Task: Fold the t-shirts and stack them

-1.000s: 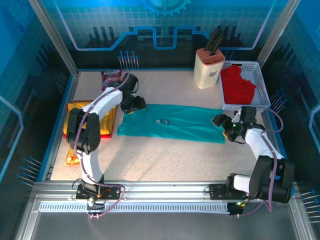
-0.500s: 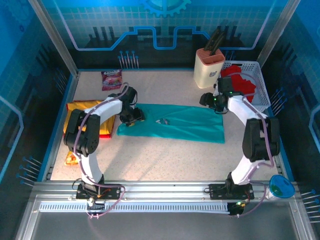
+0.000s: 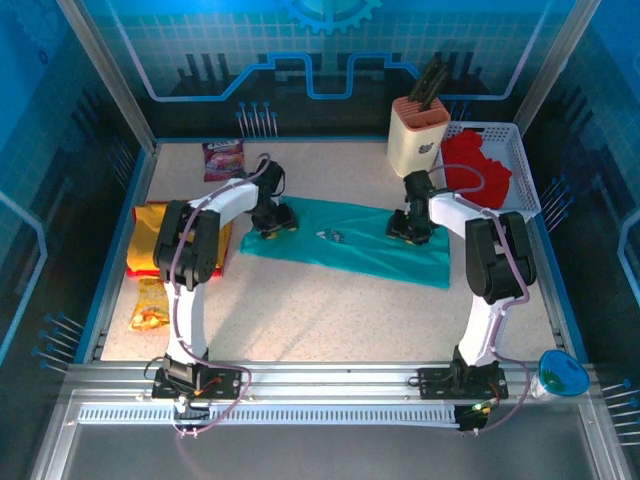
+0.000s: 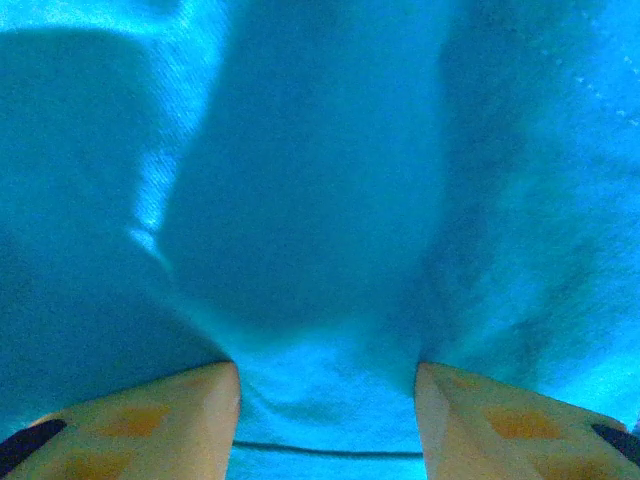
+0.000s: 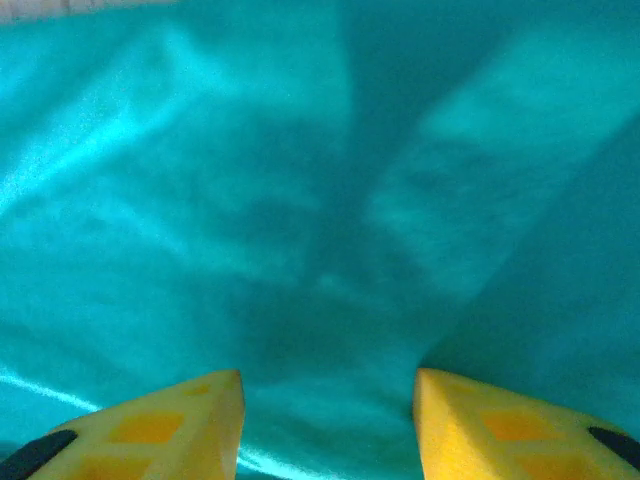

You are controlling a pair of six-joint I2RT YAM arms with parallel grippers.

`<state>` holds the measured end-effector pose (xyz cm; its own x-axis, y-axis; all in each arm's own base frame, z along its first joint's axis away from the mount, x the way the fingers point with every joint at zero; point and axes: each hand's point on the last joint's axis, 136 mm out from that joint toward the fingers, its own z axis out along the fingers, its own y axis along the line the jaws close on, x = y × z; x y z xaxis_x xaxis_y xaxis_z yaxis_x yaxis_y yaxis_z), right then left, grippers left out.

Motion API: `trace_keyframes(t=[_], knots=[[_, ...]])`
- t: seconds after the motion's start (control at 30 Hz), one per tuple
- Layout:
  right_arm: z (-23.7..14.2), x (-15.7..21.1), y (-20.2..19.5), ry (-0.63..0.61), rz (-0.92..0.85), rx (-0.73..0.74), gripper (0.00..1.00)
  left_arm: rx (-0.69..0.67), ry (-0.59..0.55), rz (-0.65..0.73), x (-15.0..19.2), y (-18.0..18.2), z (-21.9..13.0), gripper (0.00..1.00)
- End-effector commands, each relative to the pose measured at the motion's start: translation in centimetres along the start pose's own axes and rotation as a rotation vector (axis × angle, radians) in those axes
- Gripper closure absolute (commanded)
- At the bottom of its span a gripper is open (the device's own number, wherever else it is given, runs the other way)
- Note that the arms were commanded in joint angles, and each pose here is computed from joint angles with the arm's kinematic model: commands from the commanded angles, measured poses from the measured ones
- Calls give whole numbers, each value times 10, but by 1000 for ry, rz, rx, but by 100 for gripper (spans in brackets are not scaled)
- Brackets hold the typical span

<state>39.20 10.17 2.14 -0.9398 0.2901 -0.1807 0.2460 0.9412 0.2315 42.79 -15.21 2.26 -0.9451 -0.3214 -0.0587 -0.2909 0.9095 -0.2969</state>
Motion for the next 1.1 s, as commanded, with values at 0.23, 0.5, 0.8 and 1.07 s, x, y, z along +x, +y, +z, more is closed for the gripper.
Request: trace_keyframes(t=[0.23, 0.5, 0.8, 1.07], knots=[[-14, 72, 2, 119, -37, 39, 49, -39, 71, 88, -27, -17, 23, 49], [-5, 134, 50, 177, -8, -90, 50, 15, 66, 118, -50, -50, 28, 49], [-1, 214, 128, 174, 73, -255, 46, 99, 51, 183, -55, -102, 38, 49], [-41, 204, 137, -36, 37, -291, 38, 228, -7, 225, -68, -131, 24, 48]])
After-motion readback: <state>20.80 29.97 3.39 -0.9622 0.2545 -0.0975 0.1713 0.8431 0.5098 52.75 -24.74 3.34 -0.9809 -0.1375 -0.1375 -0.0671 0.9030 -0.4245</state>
